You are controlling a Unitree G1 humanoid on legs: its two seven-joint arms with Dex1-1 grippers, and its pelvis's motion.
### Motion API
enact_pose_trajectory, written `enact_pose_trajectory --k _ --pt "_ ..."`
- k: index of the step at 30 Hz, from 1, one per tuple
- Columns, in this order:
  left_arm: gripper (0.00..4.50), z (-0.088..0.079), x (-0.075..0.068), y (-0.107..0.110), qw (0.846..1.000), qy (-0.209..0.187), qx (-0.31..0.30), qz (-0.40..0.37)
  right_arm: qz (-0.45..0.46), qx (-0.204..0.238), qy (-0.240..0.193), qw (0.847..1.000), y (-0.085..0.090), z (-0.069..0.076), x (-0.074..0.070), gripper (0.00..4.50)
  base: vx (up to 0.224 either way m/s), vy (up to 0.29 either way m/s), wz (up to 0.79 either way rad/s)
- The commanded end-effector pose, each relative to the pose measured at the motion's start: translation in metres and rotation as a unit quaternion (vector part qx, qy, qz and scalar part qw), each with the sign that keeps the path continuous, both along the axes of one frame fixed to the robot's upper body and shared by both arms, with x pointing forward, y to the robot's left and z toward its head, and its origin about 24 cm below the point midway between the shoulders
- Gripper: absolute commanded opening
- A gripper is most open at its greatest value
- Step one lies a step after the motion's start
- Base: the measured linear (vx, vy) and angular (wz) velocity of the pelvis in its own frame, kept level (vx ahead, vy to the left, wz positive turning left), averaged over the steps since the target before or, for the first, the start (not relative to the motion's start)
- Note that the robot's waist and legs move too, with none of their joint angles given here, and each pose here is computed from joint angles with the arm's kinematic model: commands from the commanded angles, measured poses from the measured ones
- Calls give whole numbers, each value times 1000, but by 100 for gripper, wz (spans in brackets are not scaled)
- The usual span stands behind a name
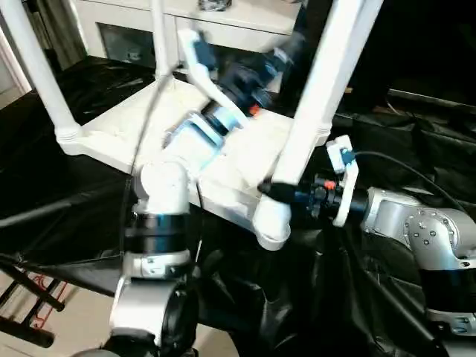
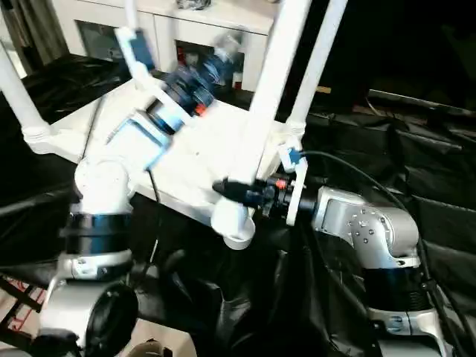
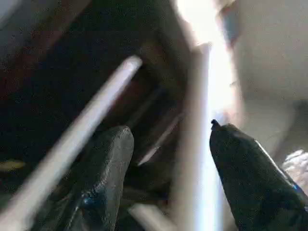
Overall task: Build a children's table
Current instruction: Pick table leg, then rotate table base
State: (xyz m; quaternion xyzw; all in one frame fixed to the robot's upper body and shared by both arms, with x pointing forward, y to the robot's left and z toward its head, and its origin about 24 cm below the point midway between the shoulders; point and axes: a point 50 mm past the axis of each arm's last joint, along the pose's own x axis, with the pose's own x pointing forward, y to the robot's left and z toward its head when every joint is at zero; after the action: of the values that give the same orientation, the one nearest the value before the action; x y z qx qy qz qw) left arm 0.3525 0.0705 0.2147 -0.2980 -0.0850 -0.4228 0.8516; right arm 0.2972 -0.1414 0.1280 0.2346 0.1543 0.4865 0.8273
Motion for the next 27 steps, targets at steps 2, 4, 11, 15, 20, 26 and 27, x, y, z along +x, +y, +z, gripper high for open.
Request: enact_pose_trajectory --k 2,4,11,15,20,26,27 --pt "302 -25 5 -1 974 -40 222 20 -122 -49 -21 991 -27 -3 15 193 0 0 0" --pt "302 -45 3 4 939 -56 339 3 -163 -90 -20 982 -37 -11 17 193 0 0 0" --pt "302 -89 -8 25 834 -55 537 -114 -201 -160 -26 966 -48 -29 13 193 0 0 0" --pt "302 -98 -8 31 798 -56 584 -140 -196 -170 -25 965 -47 -34 10 193 0 0 0" --pt "302 -112 -13 34 767 -38 613 -187 -187 -171 -26 967 -44 -36 8 193 0 0 0" --pt "302 -126 -13 31 752 -24 624 -211 -179 -173 -28 968 -42 -38 7 193 0 0 0" --pt "302 -132 -14 31 747 -17 628 -217 -178 -172 -28 968 -40 -39 7 193 0 0 0"
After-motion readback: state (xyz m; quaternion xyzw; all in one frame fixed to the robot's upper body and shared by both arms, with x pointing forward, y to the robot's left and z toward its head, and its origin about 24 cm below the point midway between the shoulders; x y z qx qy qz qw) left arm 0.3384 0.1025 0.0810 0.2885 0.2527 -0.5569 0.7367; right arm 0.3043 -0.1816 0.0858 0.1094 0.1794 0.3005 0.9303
